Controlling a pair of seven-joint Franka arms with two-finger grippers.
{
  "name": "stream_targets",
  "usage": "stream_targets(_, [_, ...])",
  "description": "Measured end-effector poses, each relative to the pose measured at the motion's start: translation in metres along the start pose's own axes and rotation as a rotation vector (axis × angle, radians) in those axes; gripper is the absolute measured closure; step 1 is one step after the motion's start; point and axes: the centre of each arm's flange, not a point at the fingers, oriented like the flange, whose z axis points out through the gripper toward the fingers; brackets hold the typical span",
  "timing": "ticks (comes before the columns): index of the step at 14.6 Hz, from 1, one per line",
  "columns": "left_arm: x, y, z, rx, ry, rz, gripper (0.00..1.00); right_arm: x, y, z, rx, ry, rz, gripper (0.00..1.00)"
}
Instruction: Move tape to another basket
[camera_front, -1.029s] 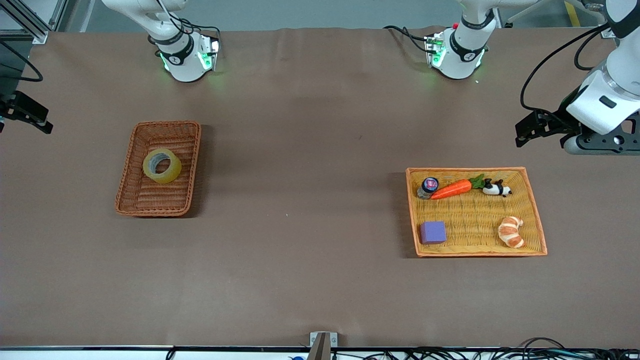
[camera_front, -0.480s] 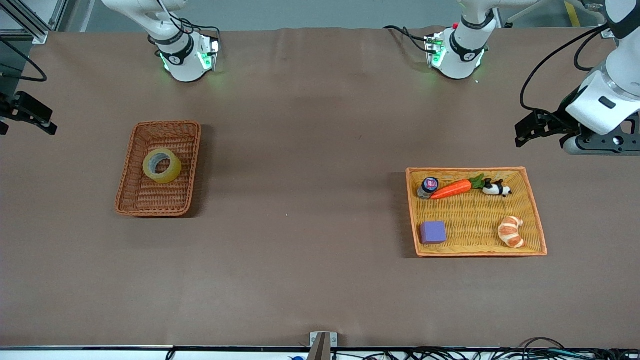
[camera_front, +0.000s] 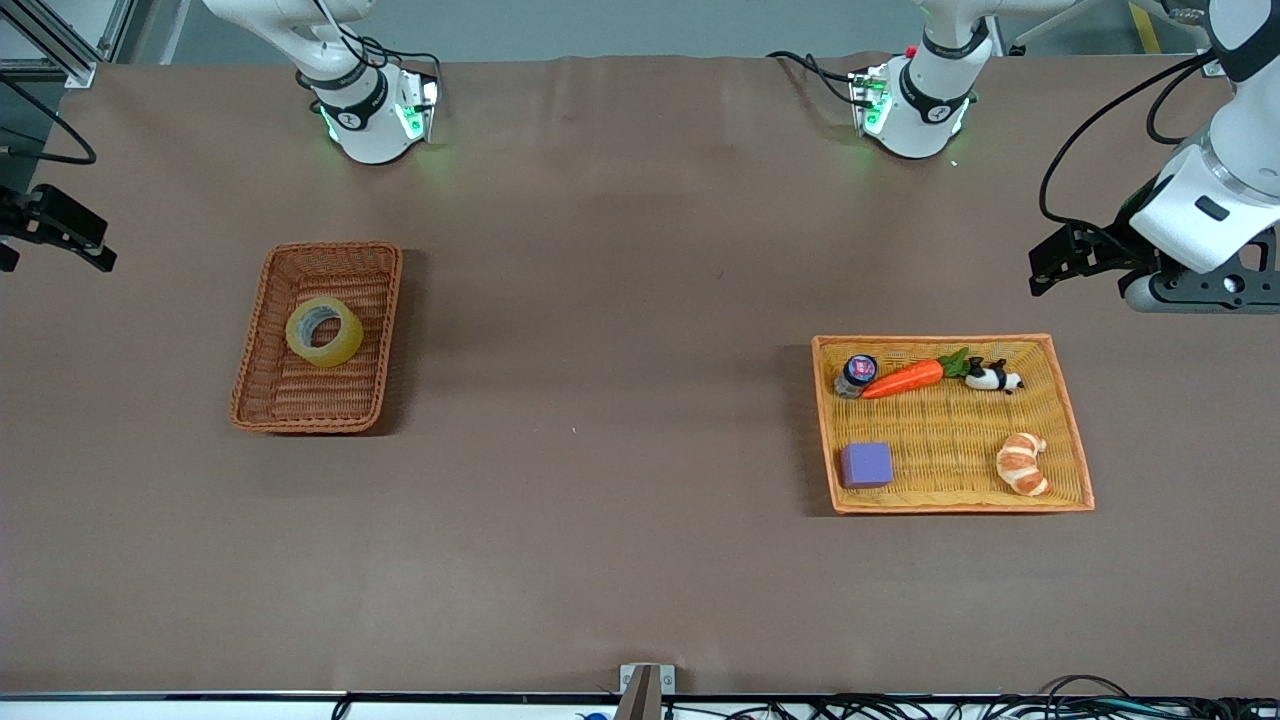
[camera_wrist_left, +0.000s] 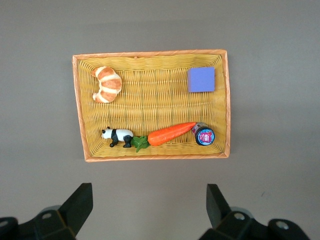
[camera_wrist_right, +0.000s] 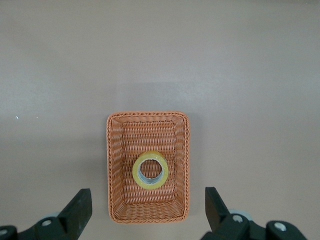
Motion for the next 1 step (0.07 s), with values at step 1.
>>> stream_targets(1, [0.0, 0.0001, 0.0001, 0.0, 0.0, 0.0, 0.0, 0.0001, -0.0002, 0.0, 0.0, 0.0, 0.0, 0.0])
